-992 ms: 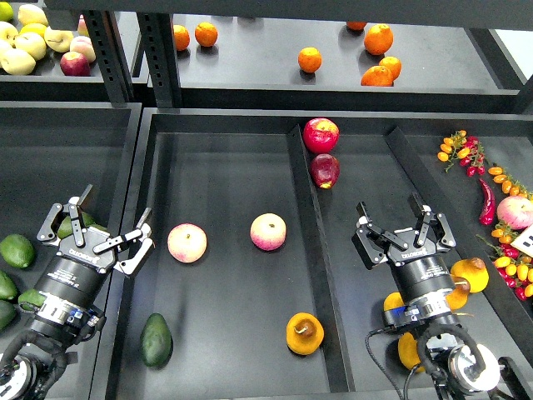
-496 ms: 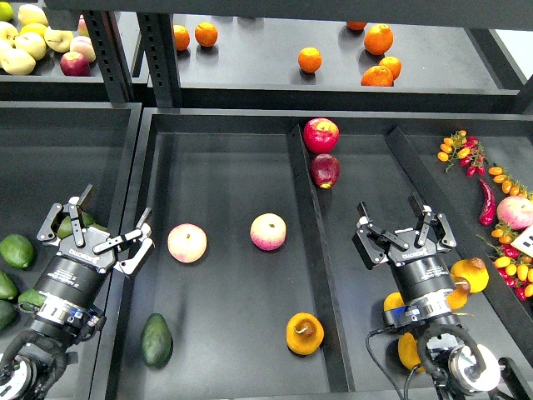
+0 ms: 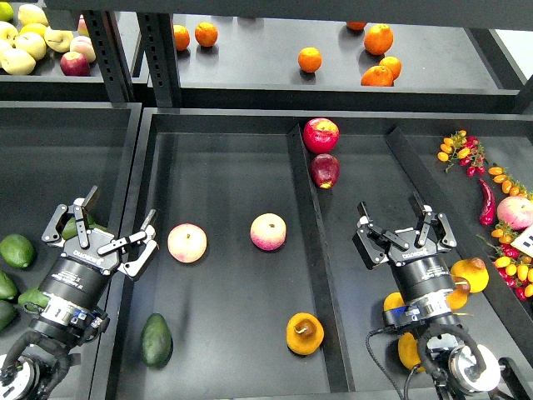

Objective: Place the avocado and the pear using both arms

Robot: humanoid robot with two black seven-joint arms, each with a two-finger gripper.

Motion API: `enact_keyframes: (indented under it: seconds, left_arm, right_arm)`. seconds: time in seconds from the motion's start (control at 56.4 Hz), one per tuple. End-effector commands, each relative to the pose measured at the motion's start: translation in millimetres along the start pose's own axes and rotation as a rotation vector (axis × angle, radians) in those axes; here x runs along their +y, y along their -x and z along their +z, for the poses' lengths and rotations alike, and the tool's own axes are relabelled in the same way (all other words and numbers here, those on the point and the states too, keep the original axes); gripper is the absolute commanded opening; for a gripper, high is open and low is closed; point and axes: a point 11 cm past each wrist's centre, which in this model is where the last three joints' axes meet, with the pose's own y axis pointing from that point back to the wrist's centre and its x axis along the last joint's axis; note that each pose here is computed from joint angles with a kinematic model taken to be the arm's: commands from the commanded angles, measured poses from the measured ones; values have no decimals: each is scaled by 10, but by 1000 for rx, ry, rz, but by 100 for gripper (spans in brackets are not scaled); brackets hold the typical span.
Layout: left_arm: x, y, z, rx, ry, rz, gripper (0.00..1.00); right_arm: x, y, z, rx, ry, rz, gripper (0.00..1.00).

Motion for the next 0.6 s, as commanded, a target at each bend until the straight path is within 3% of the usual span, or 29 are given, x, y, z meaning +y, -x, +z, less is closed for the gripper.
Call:
enact_keyframes:
  seconds: [0.0, 0.319, 0.585]
  left_arm:
    - [-3, -2, -25, 2, -9, 0, 100]
    - [-44, 7, -157, 4, -60, -5, 100]
    - [-310, 140, -435, -165, -291, -45, 99]
  right_arm:
    - [0, 1, -4, 0, -1, -1, 99]
    - [0, 0, 1, 0, 0, 0, 99]
    - [1, 4, -17, 1, -4, 0, 99]
